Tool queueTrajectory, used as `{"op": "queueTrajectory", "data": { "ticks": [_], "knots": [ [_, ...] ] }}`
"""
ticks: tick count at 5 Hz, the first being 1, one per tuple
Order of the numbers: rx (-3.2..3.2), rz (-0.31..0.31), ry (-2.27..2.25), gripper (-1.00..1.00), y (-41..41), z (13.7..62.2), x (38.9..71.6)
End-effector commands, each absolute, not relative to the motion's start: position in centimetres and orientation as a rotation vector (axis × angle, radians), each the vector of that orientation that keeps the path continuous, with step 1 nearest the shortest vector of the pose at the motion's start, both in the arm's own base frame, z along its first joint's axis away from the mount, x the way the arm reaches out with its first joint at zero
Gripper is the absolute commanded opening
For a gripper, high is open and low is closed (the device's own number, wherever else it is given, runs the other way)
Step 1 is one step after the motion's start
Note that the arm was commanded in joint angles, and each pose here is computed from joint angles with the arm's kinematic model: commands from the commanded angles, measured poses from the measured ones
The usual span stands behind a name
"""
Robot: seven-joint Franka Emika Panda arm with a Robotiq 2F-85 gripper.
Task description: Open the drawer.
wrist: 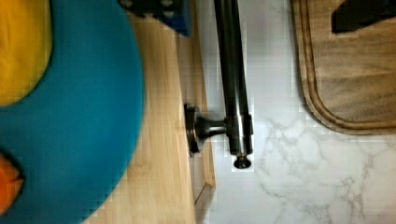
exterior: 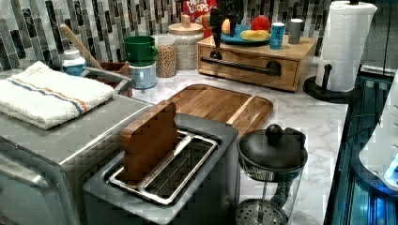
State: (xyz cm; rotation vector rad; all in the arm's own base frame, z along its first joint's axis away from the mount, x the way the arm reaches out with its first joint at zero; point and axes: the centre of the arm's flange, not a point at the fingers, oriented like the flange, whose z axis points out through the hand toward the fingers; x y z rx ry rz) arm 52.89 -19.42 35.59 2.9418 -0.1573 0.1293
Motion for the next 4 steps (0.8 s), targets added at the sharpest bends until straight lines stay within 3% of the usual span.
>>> {"op": "queueTrajectory", "data": {
  "ticks": [1,2,4],
  "knots": [
    [2.96,0.1,-0.093,1.0,-19.3,30.8,51.4],
    [2.975,0.069,-0.109,1.0,-19.8,29.0,51.5],
    [2.988,0.065,-0.164,1.0,-20.3,27.2,50.5]
  ]
}}
